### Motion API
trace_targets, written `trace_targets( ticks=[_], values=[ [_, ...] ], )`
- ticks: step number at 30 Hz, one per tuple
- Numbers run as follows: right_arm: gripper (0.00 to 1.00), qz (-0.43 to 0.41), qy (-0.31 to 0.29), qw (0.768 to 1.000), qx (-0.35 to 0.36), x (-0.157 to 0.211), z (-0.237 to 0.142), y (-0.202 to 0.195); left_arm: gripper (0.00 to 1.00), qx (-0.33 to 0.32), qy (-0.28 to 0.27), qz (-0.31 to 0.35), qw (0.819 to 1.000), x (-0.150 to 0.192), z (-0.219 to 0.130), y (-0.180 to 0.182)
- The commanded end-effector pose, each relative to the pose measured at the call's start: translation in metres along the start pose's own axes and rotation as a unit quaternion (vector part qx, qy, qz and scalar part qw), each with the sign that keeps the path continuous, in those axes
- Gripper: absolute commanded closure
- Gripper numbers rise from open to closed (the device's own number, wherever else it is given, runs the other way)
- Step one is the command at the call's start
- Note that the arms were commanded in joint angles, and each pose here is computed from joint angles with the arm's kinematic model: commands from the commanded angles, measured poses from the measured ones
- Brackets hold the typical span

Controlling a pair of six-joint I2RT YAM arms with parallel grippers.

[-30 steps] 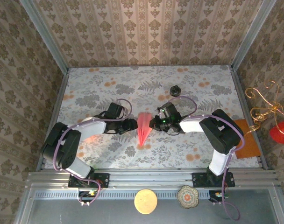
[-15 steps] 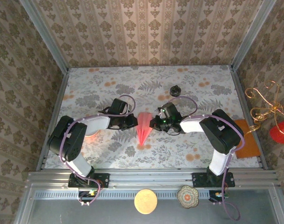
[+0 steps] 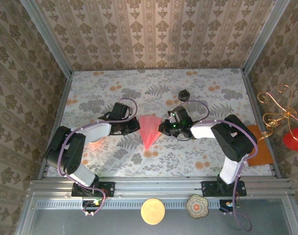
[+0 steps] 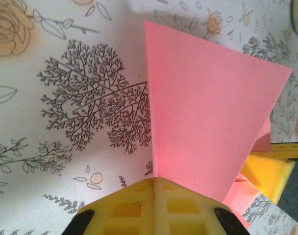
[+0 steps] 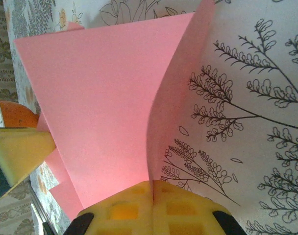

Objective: Fold a paper plane with a square sheet of paper (pick it up from the middle)

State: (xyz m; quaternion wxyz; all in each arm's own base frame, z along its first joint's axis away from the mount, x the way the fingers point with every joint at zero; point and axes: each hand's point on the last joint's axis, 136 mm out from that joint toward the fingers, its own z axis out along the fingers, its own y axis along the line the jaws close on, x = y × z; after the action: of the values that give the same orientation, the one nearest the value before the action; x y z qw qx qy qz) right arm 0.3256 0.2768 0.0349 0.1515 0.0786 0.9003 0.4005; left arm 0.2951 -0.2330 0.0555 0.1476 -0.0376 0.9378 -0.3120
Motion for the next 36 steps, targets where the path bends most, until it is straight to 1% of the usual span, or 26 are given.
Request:
trace_targets(
  ticks=[1, 3, 6, 12, 18, 20, 22, 30, 33, 36],
  values=[
    [0.94, 0.003, 0.003, 1.0, -0.009, -0.002, 0.005, 0.003, 0.92, -0.02, 0.011, -0.019, 1.0, 0.01, 0.005, 0.013],
    [0.94, 0.005, 0.005, 1.0, -0.006, -0.001, 0.006, 0.0, 0.9, -0.027, 0.012, -0.02, 0.999, 0.01, 0.005, 0.015],
    [0.93, 0.007, 0.009, 1.0, -0.004, 0.0, 0.007, -0.001, 0.84, -0.036, 0.007, -0.015, 0.999, 0.008, -0.001, 0.014],
    [0.94, 0.007, 0.01, 1.0, -0.004, 0.0, 0.007, -0.001, 0.76, -0.043, -0.009, 0.036, 0.998, 0.006, -0.023, -0.006],
    [0.94, 0.005, 0.009, 1.0, -0.002, 0.001, 0.006, -0.001, 0.69, -0.037, -0.015, 0.057, 0.998, 0.019, -0.026, -0.02],
    [0.94, 0.005, 0.01, 1.0, -0.001, 0.002, 0.007, -0.001, 0.65, -0.038, -0.025, 0.055, 0.997, 0.021, -0.023, -0.023],
    [0.93, 0.006, 0.01, 1.0, 0.0, 0.002, 0.007, -0.002, 0.65, -0.022, -0.025, 0.053, 0.998, 0.024, -0.016, -0.029],
    [0.93, 0.005, 0.01, 1.0, 0.0, 0.002, 0.007, -0.002, 0.64, -0.007, 0.027, 0.058, 0.998, 0.041, 0.013, -0.036],
    [0.94, 0.005, 0.01, 1.0, 0.001, 0.003, 0.007, -0.002, 0.61, -0.023, 0.029, 0.059, 0.998, 0.044, 0.016, -0.032],
    [0.93, 0.005, 0.01, 1.0, 0.001, 0.003, 0.006, -0.002, 0.61, -0.013, 0.031, 0.062, 0.998, 0.046, 0.015, -0.038]
  ],
)
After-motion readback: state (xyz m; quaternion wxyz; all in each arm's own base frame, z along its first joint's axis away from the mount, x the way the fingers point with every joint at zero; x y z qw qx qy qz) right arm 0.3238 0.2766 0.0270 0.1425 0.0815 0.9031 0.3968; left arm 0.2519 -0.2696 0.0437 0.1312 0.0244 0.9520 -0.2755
